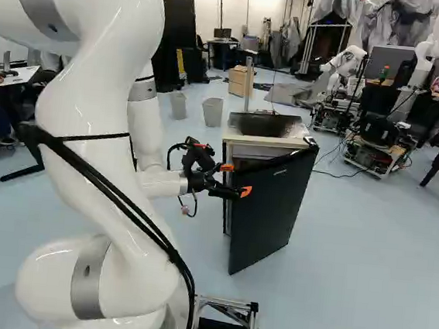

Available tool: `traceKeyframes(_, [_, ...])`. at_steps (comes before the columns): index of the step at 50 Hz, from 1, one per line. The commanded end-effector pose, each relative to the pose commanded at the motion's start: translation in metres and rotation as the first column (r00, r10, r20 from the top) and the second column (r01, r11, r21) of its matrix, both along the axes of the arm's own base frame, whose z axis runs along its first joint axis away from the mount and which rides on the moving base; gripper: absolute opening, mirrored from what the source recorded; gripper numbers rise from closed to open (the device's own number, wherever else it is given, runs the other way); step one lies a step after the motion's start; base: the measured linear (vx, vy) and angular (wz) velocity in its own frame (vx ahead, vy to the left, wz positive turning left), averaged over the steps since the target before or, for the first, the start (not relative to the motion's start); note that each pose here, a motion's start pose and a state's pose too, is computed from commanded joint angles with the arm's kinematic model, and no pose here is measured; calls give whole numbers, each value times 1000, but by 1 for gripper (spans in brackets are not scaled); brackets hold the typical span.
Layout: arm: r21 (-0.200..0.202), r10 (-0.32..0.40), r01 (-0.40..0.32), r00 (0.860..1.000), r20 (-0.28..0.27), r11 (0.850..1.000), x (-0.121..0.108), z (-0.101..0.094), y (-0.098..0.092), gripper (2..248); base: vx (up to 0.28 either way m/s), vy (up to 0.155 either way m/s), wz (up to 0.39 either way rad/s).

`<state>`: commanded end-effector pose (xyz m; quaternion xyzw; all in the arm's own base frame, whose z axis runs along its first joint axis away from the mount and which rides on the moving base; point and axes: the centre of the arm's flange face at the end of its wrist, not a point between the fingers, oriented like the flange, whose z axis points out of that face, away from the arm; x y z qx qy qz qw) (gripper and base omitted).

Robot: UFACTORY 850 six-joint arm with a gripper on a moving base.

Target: Grab a drink from the fridge

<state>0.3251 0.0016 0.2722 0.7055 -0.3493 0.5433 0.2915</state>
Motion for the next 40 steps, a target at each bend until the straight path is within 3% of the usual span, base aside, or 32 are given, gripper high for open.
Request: traceKeyframes(40, [-57, -138, 139, 990, 17, 989, -24, 7, -44, 247, 0, 0, 0])
